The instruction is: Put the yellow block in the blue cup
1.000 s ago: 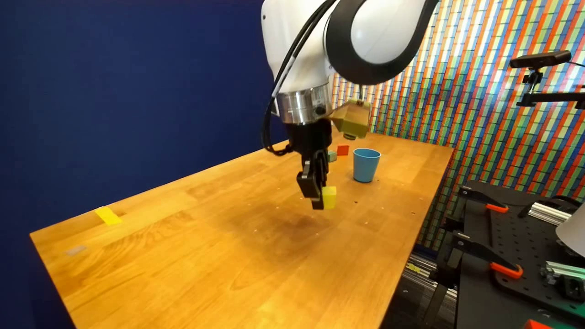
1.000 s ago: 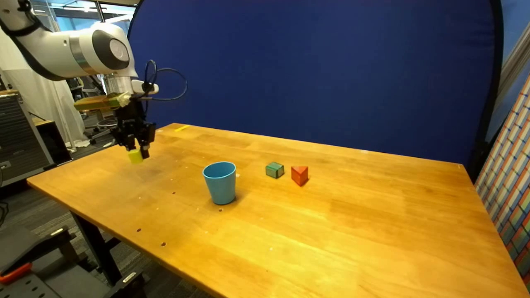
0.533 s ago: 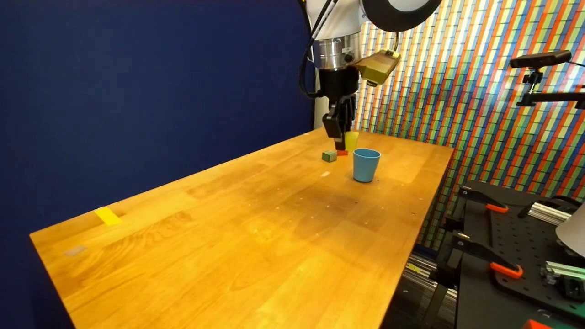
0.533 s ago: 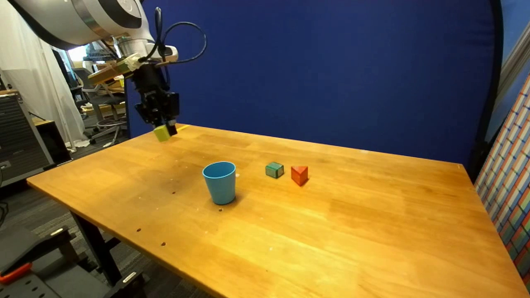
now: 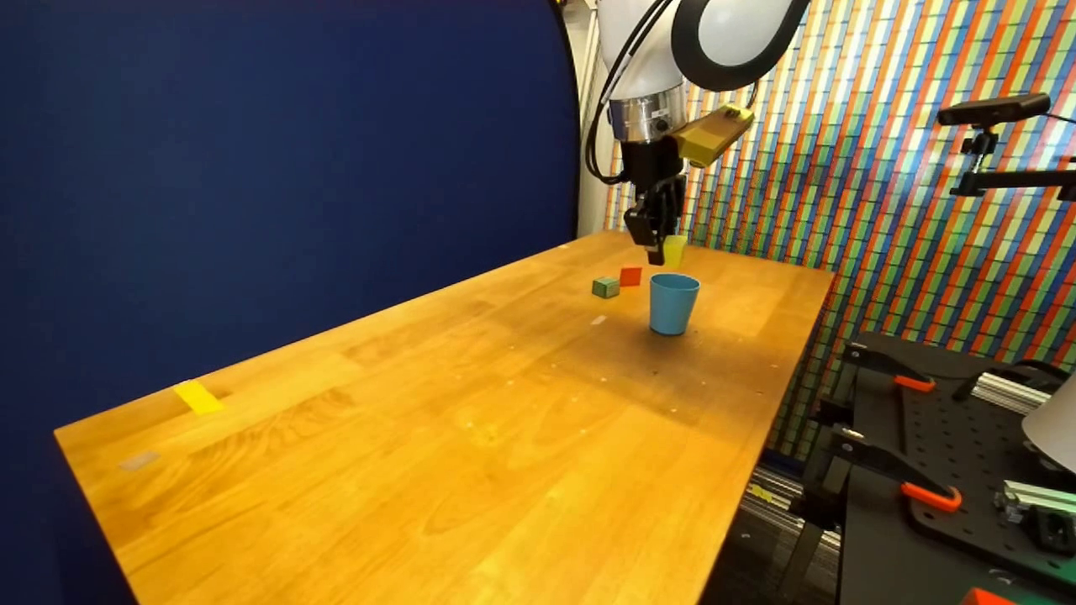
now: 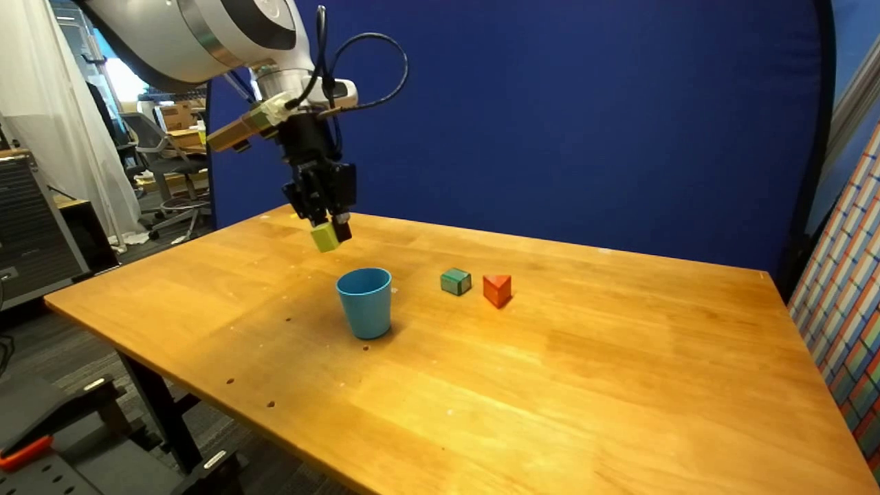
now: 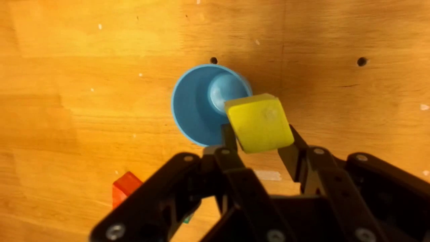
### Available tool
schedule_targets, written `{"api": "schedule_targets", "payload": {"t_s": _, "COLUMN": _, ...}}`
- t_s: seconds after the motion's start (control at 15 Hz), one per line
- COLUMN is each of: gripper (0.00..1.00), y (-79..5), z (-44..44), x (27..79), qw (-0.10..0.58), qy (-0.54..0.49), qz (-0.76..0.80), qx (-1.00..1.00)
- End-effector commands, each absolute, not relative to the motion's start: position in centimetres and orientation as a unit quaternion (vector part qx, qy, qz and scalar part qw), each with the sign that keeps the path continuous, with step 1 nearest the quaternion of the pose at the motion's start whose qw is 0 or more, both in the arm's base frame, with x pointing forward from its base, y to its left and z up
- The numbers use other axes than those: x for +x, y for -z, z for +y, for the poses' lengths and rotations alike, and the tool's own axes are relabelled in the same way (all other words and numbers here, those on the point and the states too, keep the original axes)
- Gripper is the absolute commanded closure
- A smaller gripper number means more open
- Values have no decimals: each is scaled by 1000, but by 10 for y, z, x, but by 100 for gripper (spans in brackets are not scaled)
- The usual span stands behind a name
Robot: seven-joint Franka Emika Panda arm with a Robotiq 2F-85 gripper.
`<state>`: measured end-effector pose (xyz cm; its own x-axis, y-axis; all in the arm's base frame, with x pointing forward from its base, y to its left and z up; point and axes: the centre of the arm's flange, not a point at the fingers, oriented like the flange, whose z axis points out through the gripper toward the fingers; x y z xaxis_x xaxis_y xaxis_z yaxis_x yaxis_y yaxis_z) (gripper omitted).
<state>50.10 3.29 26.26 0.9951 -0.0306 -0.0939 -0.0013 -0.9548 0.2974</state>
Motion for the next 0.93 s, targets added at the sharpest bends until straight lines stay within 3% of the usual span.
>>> {"api": "schedule_targets", "payload": {"t_s": 0.0, "gripper": 82, "y": -253, "z": 6, "x": 512, "qw": 157, "qy": 43, "qz": -21, "qx": 986}}
{"api": "schedule_targets", "payload": {"t_s": 0.27, "gripper": 81, "y": -242, "z": -7, "x": 517, "qw": 158, "qy": 49, "qz": -27, "qx": 986}}
{"api": "schedule_targets", "payload": {"t_s": 0.33, "gripper": 43, "y": -239, "z": -8, "x": 519, "qw": 156, "qy": 49, "qz": -28, "qx": 986}}
{"api": "schedule_targets", "payload": {"t_s": 0.73, "gripper": 1, "y": -242, "z": -9, "x": 521, "qw": 140, "qy": 49, "qz": -29, "qx": 989}}
{"api": "schedule_targets", "payload": {"t_s": 0.8, "gripper": 0, "y": -234, "z": -4, "x": 516, "qw": 153, "qy": 59, "qz": -33, "qx": 986}}
{"api": "schedule_targets", "payload": {"t_s": 0.87, "gripper": 9, "y": -234, "z": -4, "x": 516, "qw": 153, "qy": 60, "qz": -33, "qx": 986}}
